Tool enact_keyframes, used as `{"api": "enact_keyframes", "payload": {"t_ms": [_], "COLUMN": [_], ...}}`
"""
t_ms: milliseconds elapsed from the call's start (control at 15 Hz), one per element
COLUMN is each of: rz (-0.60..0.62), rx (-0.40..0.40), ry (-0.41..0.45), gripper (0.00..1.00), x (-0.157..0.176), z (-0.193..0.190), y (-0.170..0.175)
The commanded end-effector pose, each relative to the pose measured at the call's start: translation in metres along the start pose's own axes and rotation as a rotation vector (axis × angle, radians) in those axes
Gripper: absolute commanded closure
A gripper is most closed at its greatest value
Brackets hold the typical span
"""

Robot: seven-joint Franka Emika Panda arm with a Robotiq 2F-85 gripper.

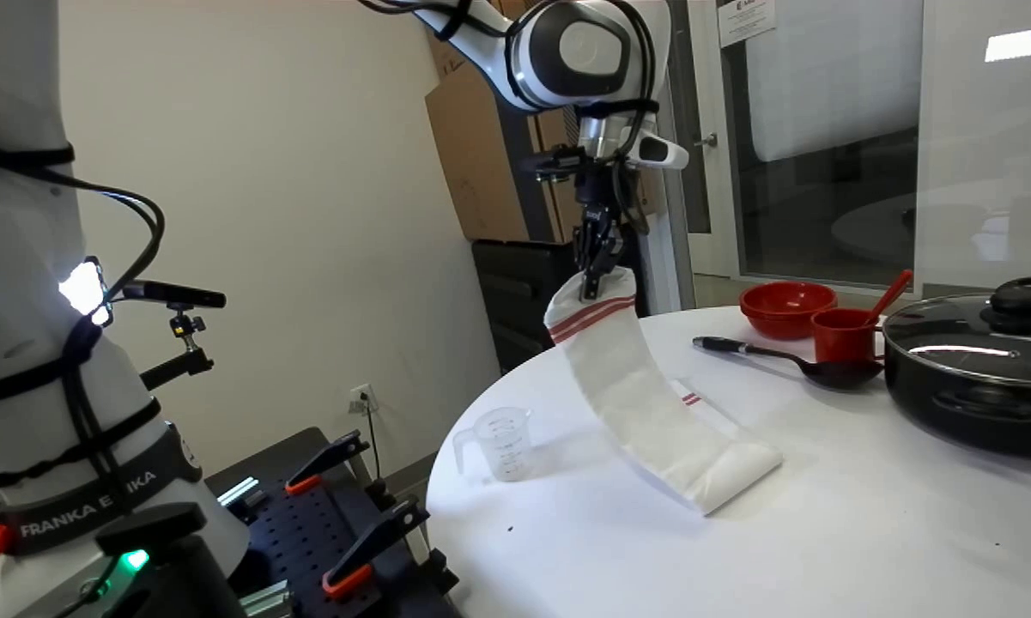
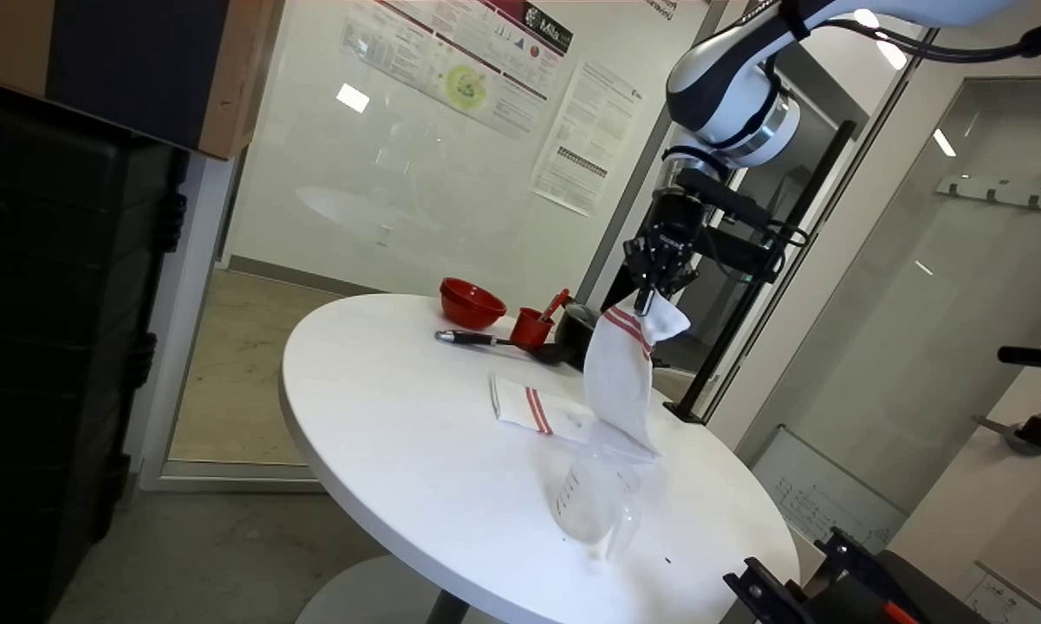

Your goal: Fold the white towel

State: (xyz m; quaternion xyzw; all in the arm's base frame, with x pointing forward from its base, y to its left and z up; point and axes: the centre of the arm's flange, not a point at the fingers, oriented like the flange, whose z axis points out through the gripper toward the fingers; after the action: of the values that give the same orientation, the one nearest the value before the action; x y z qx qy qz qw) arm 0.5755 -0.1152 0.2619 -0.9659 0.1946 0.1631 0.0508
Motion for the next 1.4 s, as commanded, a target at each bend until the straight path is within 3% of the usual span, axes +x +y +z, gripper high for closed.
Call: {"api": "enact_keyframes", "payload": {"t_ms": [0,867,1333], "rz": [0.069,0.175,0.204], "rx": [0.131,0.512,0.59], "ry": [-0.006,0.072,0.083], "gripper": [0.99,0.99,0.99], "x": [0.009,0.007,0.01], "z": [-0.008,-0.042,-0.049], "y": [0.015,0.103,0.116]}}
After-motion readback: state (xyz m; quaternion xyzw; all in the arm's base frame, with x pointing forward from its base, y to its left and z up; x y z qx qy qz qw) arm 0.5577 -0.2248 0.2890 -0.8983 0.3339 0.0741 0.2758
